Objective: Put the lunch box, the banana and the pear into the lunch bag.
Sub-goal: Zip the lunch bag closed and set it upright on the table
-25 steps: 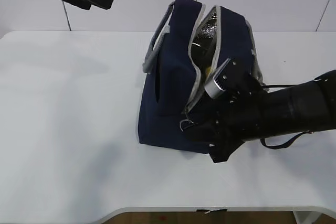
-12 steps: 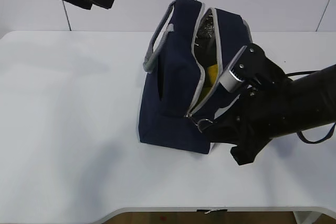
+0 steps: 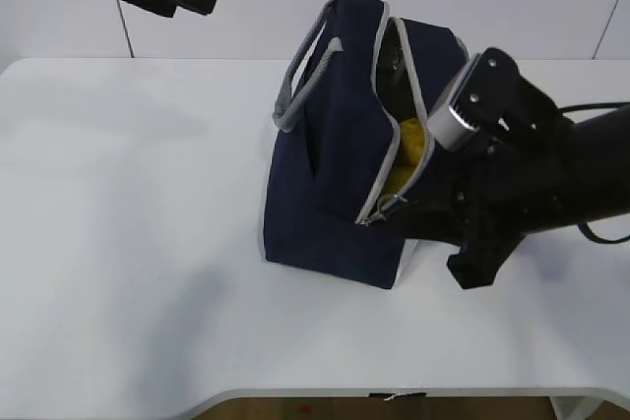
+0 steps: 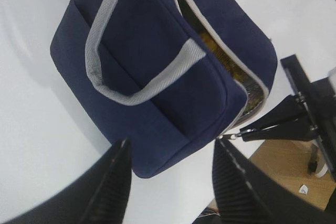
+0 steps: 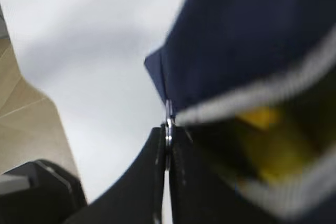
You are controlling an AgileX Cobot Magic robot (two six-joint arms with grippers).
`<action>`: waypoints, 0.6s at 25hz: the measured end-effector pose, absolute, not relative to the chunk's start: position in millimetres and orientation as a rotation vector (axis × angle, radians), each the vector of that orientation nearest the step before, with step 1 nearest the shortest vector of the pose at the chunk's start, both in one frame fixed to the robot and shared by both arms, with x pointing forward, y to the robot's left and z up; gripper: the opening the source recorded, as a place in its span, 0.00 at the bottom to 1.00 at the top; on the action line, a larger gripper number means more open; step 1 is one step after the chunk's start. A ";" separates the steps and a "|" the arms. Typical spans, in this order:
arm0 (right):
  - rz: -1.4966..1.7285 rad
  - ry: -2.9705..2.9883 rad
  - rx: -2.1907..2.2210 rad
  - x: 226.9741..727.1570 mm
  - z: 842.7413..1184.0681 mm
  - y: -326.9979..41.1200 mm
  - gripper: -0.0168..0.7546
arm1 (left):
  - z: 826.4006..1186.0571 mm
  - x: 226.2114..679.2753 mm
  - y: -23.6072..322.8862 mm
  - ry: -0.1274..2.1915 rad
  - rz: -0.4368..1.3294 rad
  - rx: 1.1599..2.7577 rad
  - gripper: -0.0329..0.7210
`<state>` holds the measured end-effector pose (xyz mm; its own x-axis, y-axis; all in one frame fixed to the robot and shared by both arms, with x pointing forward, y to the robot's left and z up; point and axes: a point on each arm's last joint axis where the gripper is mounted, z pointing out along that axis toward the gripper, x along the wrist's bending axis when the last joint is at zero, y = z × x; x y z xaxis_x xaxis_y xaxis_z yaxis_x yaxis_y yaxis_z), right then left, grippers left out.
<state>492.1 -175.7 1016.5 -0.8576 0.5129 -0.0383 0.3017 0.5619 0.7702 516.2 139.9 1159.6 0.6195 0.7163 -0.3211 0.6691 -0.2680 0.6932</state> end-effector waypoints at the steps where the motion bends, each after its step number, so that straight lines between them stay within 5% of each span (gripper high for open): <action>1: 1.189 2.517 0.658 493.8 1023.5 -175.3 0.03 | 1159.6 516.1 139.8 1.091 0.069 1.993 0.55; 15: 1.235 2.285 0.472 522.6 1095.8 -168.6 0.03 | 1160.5 515.3 138.4 1.092 0.044 1.978 0.55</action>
